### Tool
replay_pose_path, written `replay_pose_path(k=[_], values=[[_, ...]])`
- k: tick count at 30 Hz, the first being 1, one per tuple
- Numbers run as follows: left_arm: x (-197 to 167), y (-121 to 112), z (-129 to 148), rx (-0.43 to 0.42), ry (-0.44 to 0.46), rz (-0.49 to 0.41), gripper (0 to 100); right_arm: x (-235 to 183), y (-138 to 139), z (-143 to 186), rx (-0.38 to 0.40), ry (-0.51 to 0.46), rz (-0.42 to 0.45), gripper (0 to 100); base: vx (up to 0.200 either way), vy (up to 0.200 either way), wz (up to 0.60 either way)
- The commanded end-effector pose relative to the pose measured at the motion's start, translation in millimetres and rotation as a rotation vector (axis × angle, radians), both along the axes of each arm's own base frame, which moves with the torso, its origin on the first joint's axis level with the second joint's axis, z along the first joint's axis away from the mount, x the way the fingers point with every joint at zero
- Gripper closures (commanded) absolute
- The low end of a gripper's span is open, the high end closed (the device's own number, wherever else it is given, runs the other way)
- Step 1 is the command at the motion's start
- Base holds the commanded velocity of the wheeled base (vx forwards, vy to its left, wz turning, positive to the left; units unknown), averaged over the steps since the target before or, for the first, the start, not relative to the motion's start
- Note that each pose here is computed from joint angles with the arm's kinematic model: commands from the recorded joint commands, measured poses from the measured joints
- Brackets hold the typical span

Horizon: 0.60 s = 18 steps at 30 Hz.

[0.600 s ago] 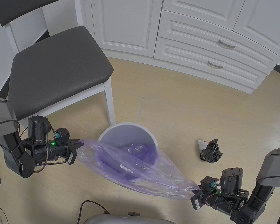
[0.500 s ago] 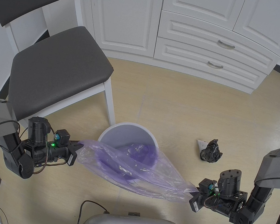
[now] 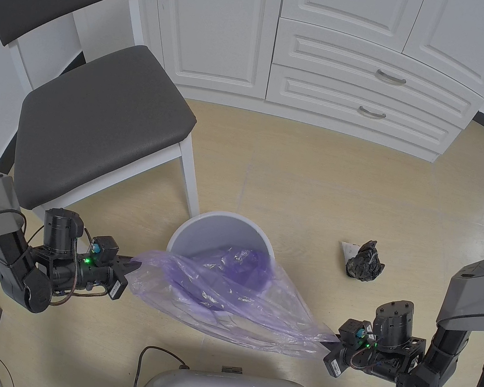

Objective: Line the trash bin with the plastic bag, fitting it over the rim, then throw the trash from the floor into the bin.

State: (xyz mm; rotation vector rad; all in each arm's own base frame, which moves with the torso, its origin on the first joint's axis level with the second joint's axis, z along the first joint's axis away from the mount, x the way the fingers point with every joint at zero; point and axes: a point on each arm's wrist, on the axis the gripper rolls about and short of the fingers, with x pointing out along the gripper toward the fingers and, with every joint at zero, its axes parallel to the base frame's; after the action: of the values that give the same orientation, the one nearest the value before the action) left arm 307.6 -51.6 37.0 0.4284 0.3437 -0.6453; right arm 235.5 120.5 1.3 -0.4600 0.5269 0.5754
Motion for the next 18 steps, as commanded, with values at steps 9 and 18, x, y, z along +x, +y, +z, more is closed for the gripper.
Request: replay_pose_path(k=[9, 18], values=[[-6, 9, 15, 0.008, -0.035, -0.035, 100, -7, -4, 10, -0.003, -0.019, 0.019, 100, 0.0, 0.0, 0.0], [0, 8, -12, 0.056, 0.019, -0.064, 100, -5, -2, -7, -0.035, 0.036, 0.026, 100, 0.0, 0.0, 0.0]])
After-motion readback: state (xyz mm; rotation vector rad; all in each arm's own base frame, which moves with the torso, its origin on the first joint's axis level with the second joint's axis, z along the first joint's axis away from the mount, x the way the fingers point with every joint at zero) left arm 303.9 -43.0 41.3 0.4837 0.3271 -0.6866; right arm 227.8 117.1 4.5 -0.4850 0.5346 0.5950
